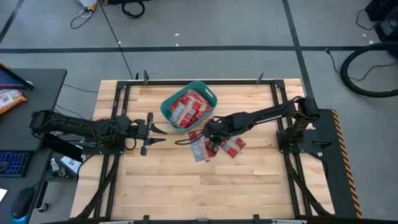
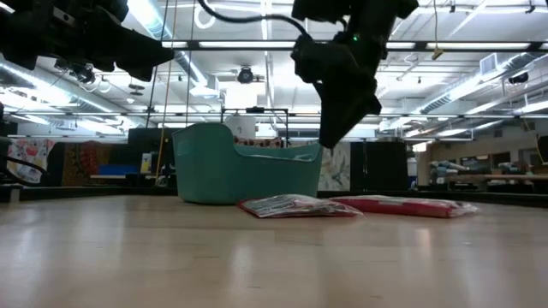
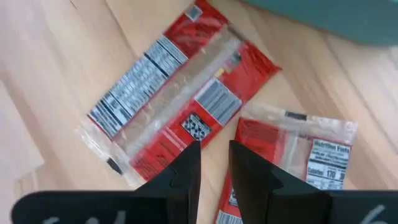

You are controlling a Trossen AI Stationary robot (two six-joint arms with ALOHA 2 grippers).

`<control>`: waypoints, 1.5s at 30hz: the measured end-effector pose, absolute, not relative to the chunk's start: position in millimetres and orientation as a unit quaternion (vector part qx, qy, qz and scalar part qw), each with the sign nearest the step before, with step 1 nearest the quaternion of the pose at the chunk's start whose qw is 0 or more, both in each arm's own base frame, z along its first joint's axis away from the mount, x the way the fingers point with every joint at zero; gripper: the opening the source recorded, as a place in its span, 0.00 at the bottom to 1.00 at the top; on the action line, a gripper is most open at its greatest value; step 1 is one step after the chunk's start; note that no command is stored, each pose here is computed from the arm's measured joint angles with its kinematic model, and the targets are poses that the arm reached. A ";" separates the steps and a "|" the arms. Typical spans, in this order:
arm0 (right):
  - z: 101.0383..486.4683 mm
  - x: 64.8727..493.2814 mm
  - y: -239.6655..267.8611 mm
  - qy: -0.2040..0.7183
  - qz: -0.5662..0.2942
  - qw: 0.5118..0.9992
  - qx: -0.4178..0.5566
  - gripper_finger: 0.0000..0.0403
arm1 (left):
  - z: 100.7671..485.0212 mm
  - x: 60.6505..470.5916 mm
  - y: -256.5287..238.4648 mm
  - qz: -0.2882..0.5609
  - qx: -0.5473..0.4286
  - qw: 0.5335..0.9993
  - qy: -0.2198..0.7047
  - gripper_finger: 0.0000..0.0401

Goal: Sort popcorn bags into baskets
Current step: Put the red popcorn bag into the green container

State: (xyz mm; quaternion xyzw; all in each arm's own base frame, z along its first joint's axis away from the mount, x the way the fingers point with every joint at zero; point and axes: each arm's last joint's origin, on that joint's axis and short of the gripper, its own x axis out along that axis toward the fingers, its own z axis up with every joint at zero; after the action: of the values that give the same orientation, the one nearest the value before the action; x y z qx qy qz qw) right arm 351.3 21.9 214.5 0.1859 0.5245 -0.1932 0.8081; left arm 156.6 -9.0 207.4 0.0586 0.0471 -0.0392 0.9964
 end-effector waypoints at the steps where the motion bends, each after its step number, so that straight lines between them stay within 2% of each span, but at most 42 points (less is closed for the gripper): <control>1: 216.6 352.0 22.5 0.522 -0.193 0.809 0.187 0.22 | 207.3 156.6 -9.0 -0.039 0.059 0.996 0.047 0.30; 14: 204.5 343.7 37.2 0.526 -0.221 0.806 0.159 0.22 | 207.4 156.6 -9.0 -0.039 0.058 0.996 0.047 0.30; 23: 203.8 342.1 42.6 0.534 -0.214 0.793 0.198 0.23 | 207.3 156.6 -9.0 -0.039 0.058 0.996 0.047 0.30; 30: 204.0 338.5 59.1 0.524 -0.228 0.805 0.155 0.26 | 207.4 156.6 -9.0 -0.039 0.058 0.996 0.047 0.30; 35: 202.9 333.3 64.3 0.540 -0.231 0.798 0.139 0.31 | 207.4 156.6 -9.0 -0.039 0.058 0.996 0.047 0.30; 45: 201.5 324.1 61.1 0.552 -0.284 0.776 0.113 0.52 | 207.4 156.6 -9.0 -0.039 0.058 0.996 0.047 0.30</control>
State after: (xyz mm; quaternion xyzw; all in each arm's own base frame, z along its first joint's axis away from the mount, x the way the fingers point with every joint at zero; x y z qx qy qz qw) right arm 324.1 61.1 201.5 0.1127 0.5519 -0.2840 0.7759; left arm 156.6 -9.0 207.4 0.0584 0.0469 -0.0393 0.9964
